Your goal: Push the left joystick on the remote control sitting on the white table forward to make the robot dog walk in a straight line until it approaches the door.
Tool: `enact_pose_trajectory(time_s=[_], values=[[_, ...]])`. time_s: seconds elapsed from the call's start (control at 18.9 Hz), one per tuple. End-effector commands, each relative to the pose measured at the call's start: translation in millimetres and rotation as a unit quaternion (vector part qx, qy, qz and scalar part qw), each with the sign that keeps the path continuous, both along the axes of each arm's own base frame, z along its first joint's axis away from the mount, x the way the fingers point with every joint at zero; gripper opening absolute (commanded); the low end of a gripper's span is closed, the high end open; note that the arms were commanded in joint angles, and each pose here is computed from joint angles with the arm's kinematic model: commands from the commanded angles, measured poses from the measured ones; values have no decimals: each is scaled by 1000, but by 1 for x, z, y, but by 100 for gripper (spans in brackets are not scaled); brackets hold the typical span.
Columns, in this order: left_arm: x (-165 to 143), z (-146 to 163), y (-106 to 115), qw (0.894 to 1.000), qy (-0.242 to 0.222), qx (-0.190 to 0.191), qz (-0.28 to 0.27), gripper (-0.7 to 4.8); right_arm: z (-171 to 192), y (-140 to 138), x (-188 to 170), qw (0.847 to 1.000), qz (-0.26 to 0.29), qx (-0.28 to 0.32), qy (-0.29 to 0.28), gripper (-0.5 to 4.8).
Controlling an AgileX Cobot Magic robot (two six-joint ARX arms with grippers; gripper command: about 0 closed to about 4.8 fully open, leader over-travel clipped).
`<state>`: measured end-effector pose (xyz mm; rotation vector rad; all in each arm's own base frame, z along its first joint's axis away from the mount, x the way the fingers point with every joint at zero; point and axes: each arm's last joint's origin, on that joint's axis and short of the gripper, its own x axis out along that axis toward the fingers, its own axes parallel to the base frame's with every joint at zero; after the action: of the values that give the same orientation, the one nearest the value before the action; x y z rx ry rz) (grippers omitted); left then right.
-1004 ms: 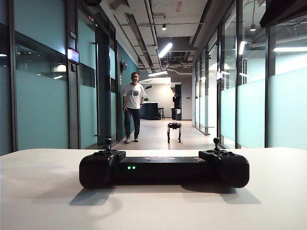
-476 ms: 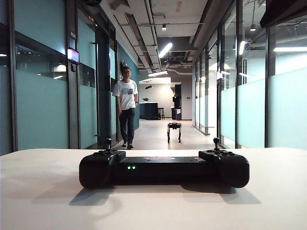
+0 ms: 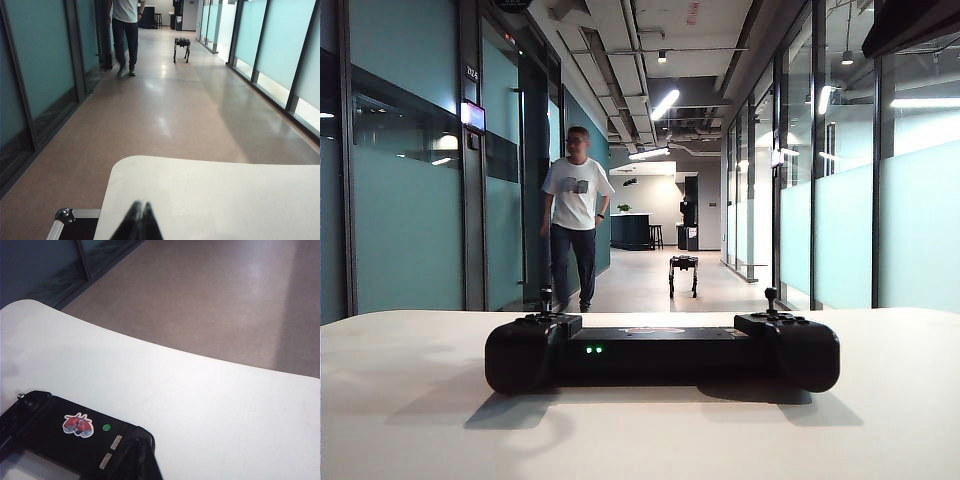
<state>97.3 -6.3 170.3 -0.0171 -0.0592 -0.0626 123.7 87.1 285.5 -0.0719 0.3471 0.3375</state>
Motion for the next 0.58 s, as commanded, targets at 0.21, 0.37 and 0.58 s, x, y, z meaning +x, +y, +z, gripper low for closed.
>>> enact_pose_trajectory(time_s=[0.21,0.37,0.58], values=[[0,2,0,1000,-5,3,0,-4,-12,-26,-5,994,-64,52,-77,-1],[0,2,0,1000,-5,3,0,-4,-33,-41,-5,981,-89,93,-148,-1],[0,2,0,1000,-5,3,0,-4,-63,-58,-6,974,-96,102,-181,0]])
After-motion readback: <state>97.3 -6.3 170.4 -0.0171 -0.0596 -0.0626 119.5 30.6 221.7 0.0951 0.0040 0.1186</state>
